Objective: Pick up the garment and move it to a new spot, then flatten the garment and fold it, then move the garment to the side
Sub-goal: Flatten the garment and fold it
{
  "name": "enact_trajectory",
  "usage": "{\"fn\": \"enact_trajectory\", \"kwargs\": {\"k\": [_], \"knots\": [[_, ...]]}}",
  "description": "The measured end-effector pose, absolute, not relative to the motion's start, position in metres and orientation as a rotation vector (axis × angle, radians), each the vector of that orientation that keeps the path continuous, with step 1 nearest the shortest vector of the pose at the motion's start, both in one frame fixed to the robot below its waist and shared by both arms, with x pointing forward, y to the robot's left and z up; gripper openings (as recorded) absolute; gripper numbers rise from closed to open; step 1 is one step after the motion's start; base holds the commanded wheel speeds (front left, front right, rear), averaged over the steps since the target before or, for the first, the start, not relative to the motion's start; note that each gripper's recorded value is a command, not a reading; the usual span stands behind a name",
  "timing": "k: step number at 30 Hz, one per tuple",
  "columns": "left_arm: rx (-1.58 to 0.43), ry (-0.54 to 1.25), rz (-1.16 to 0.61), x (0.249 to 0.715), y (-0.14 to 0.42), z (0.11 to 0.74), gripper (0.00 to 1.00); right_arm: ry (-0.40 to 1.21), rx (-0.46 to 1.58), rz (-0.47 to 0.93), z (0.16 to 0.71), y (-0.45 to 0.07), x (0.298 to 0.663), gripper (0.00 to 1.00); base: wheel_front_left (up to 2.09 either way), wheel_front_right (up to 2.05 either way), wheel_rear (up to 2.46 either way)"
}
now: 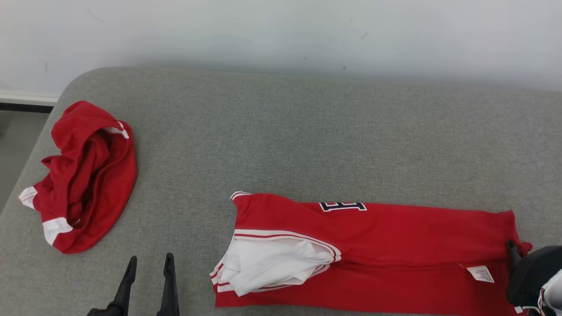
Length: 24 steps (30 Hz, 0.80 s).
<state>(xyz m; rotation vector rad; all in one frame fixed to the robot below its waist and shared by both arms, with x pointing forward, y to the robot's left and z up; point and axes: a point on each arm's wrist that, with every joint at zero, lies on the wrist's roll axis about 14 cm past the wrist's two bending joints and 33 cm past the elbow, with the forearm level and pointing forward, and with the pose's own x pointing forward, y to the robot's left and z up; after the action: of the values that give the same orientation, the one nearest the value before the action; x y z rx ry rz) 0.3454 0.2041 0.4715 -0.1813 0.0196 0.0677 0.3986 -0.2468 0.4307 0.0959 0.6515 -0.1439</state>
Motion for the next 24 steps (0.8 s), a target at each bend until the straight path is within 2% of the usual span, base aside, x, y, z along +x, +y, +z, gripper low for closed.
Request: {"fn": "enact_trajectory", "kwargs": {"k": [22, 23, 24], "knots": [[-0.153, 0.015, 0.08, 0.347, 0.21, 0.474, 1.0, 0.825, 0.157, -0.164, 0.377, -0.244, 0.393, 1.0, 0.0, 0.0, 0.0], [-0.152, 0.012, 0.082, 0.347, 0.21, 0.474, 1.0, 0.829, 0.159, -0.162, 0.376, -0.243, 0.393, 0.98, 0.0, 0.0, 0.0], [-0.152, 0.01, 0.084, 0.347, 0.211, 0.475, 1.0, 0.832, 0.161, -0.162, 0.375, -0.243, 0.394, 0.63, 0.0, 0.0, 0.0]]}}
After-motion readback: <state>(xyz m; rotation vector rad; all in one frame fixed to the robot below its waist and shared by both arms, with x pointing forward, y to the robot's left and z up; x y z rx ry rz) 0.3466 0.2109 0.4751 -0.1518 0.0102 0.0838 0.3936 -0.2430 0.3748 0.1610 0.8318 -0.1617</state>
